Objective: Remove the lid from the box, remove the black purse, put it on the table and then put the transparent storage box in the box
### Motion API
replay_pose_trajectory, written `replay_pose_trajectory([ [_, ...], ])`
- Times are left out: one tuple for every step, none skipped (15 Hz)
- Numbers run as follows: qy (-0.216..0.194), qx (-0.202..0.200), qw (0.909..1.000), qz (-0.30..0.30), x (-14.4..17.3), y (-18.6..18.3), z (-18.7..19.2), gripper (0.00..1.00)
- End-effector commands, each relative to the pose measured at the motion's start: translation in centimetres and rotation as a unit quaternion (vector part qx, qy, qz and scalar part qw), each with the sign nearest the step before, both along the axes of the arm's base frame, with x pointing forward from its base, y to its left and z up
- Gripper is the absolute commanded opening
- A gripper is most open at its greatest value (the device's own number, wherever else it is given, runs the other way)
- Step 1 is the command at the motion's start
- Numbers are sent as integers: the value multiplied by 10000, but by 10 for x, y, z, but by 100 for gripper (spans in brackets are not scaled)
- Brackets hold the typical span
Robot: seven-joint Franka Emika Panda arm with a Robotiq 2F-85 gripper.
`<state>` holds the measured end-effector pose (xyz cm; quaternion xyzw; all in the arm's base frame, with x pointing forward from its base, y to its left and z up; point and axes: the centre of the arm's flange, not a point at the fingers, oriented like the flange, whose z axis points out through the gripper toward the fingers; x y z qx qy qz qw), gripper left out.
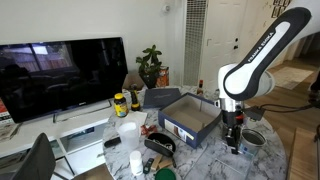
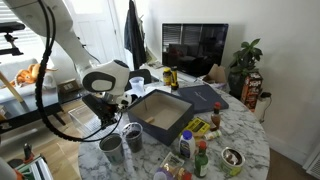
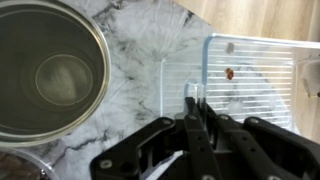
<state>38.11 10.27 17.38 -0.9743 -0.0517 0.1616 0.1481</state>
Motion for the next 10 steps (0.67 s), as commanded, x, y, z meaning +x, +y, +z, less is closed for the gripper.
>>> replay_pose_trajectory([
  [169,438,9989,94,-4,-6,21,2],
  [211,527,9983,130,-5,-5,25,2],
  [247,629,9975,183,-6,-3,34,2],
  [276,721,9968,221,-7,-2,42,2],
  [290,810,9960,228,-7,0,53,2],
  [250,791,9963,208,-6,1,65,2],
  [223,804,9963,210,-4,1,77,2],
  [159,788,9966,189,-1,-1,91,2],
  [91,846,9962,173,4,-3,108,2],
  [-11,844,9963,144,7,-6,122,2],
])
